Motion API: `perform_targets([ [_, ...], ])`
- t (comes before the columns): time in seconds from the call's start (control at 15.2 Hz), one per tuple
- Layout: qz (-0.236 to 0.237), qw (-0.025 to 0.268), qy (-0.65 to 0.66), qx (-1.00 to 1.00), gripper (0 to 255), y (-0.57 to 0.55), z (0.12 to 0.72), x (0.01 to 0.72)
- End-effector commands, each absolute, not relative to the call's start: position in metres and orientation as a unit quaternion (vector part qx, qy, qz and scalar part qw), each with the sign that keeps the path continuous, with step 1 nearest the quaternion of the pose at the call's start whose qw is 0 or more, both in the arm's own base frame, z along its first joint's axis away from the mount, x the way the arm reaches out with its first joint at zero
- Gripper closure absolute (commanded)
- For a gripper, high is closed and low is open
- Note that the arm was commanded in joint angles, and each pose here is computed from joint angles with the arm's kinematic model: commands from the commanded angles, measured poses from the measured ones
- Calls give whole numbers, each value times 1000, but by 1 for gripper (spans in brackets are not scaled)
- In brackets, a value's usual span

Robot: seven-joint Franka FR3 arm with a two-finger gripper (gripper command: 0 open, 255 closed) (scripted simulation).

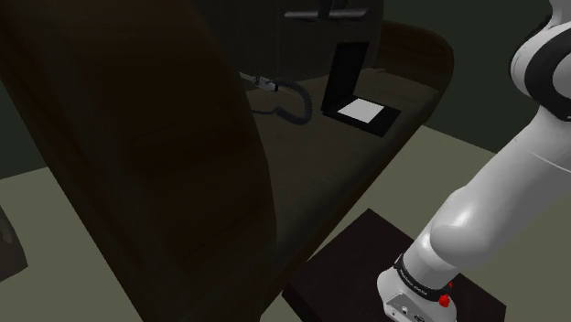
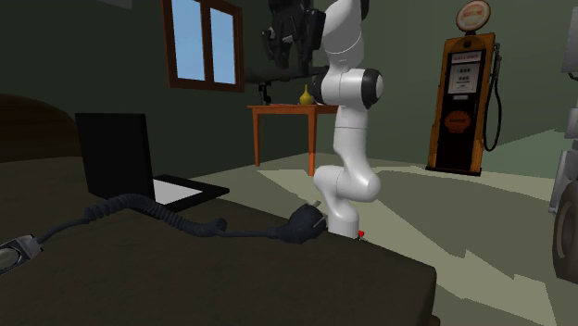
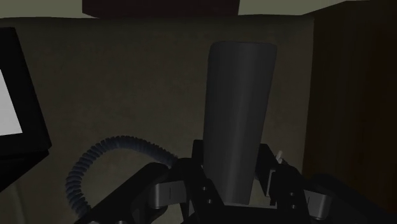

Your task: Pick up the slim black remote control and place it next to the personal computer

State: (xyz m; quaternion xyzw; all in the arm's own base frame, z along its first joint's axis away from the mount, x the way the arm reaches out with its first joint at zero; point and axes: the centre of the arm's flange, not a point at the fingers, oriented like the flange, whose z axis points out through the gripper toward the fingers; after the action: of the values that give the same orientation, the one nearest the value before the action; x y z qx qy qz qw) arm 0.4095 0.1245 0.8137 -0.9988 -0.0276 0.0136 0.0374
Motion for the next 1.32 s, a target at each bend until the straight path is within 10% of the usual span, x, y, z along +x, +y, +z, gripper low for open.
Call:
perform_targets([
  [0.0, 14, 37, -28, -999, 255, 125, 822, 410],
  [1.25, 14, 37, -28, -999, 255, -81, 807, 381],
])
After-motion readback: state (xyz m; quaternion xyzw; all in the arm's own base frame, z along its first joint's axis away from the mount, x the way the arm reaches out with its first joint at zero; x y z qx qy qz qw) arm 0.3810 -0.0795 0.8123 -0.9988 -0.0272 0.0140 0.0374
